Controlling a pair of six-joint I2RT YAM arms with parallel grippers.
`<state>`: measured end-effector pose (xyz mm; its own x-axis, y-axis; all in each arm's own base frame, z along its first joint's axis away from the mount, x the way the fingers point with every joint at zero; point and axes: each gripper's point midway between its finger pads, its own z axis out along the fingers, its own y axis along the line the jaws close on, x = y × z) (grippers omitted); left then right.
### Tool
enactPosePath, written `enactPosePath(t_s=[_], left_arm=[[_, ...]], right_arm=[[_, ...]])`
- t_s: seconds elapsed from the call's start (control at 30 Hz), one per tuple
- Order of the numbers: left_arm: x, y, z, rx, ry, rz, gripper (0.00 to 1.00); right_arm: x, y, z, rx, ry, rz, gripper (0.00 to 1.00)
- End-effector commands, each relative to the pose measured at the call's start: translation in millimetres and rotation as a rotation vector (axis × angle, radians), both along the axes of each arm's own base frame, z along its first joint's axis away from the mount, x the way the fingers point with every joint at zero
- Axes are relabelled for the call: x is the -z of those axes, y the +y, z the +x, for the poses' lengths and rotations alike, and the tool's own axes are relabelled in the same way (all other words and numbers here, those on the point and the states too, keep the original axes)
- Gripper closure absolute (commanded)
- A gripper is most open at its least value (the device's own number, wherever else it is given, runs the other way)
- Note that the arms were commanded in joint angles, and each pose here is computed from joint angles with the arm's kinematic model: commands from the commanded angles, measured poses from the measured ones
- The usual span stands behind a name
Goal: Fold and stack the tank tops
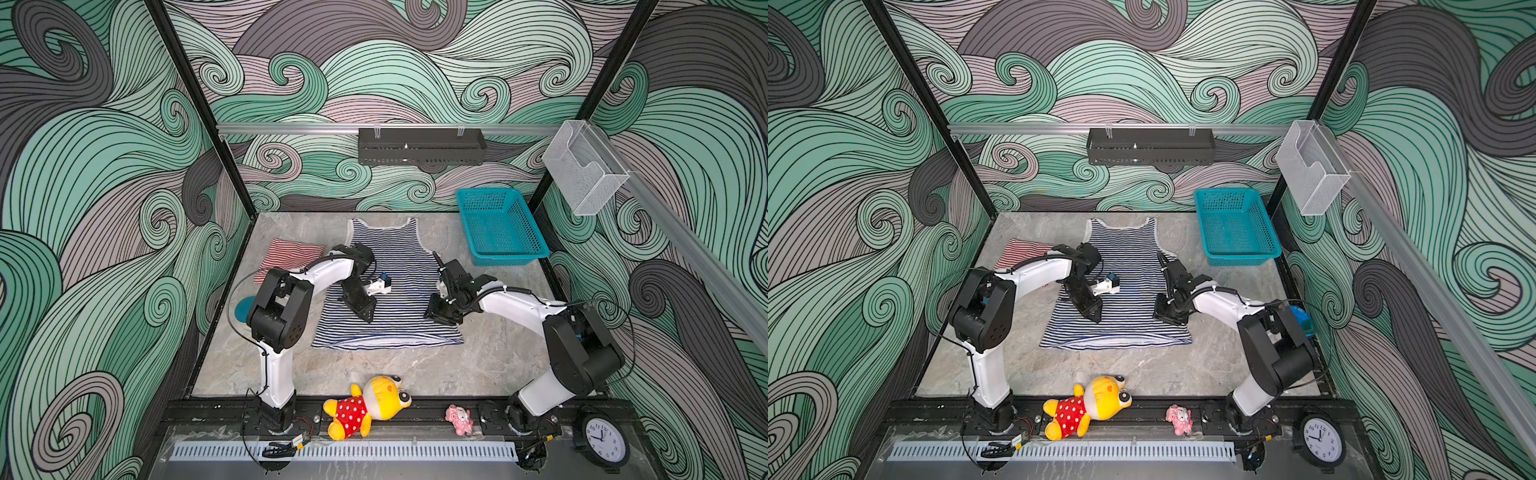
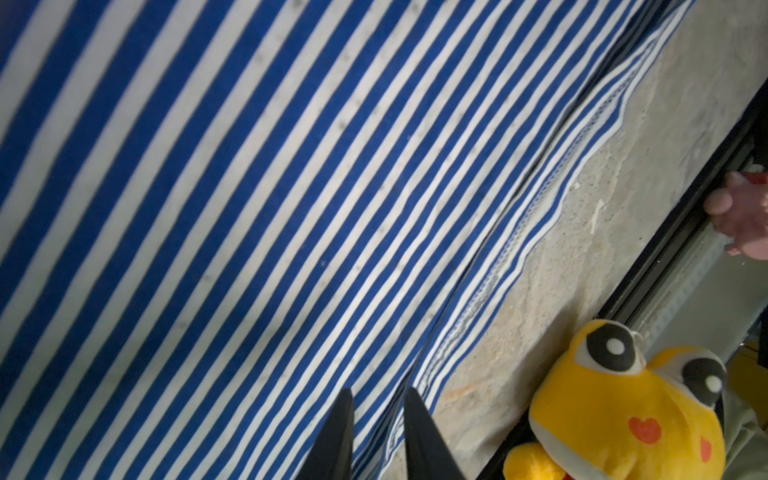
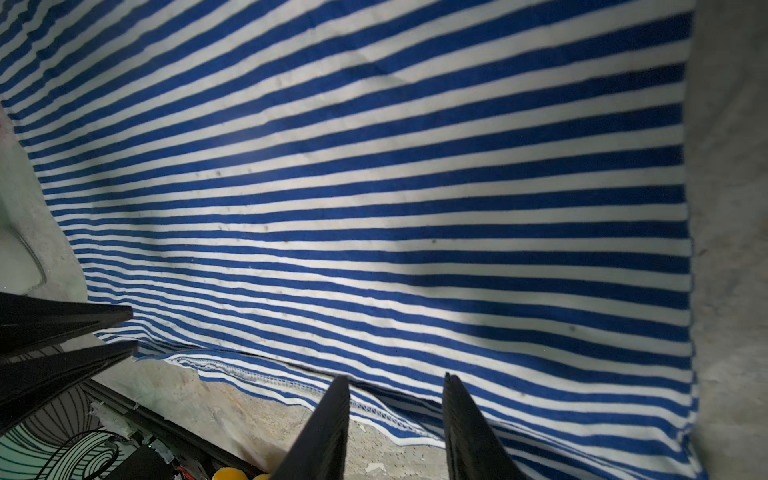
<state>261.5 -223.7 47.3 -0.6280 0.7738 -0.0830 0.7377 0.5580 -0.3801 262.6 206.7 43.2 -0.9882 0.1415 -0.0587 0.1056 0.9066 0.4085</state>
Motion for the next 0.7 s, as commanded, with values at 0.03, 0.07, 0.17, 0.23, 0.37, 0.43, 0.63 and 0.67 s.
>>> enactPosePath(t_s=[0.03, 0.07, 0.17, 0.23, 0.37, 0.43, 0.63, 0.67], left_arm=[[6.9, -12.0, 1.9, -0.019, 0.006, -0.006, 0.74], [6.8, -12.0, 2.3, -0.023, 0.01, -0.003, 0.74], [0.0, -13.3, 5.2, -0.023, -0.012, -0.014, 0.75], [-5.1, -12.3, 14.2, -0.024, -0.065, -0.006, 0.75], [-9.9, -6.1, 50.7, -0.06, -0.205, 0.068, 0.75], [-13.4, -5.1, 71.4, -0.093, -0.263, 0.1, 0.75], [-24.2, 2.4, 139.0, -0.191, -0.434, 0.206, 0.75], [-25.4, 2.6, 148.5, -0.202, -0.451, 0.218, 0.75]], right_arm=[[20.8, -15.1, -5.6, 0.043, 0.066, -0.068, 0.6], [24.9, -19.6, -4.3, 0.057, 0.078, -0.074, 0.6], [30.3, -34.5, 4.1, 0.08, 0.101, -0.103, 0.6], [32.3, -50.3, 13.5, 0.085, 0.11, -0.167, 0.6], [36.2, -69.3, 41.1, 0.059, 0.127, -0.274, 0.59], [39.0, -77.9, 57.3, 0.061, 0.137, -0.316, 0.59], [13.2, -121.0, 125.3, 0.102, 0.055, -0.59, 0.59], [0.0, -123.7, 134.8, 0.103, 0.031, -0.629, 0.59]])
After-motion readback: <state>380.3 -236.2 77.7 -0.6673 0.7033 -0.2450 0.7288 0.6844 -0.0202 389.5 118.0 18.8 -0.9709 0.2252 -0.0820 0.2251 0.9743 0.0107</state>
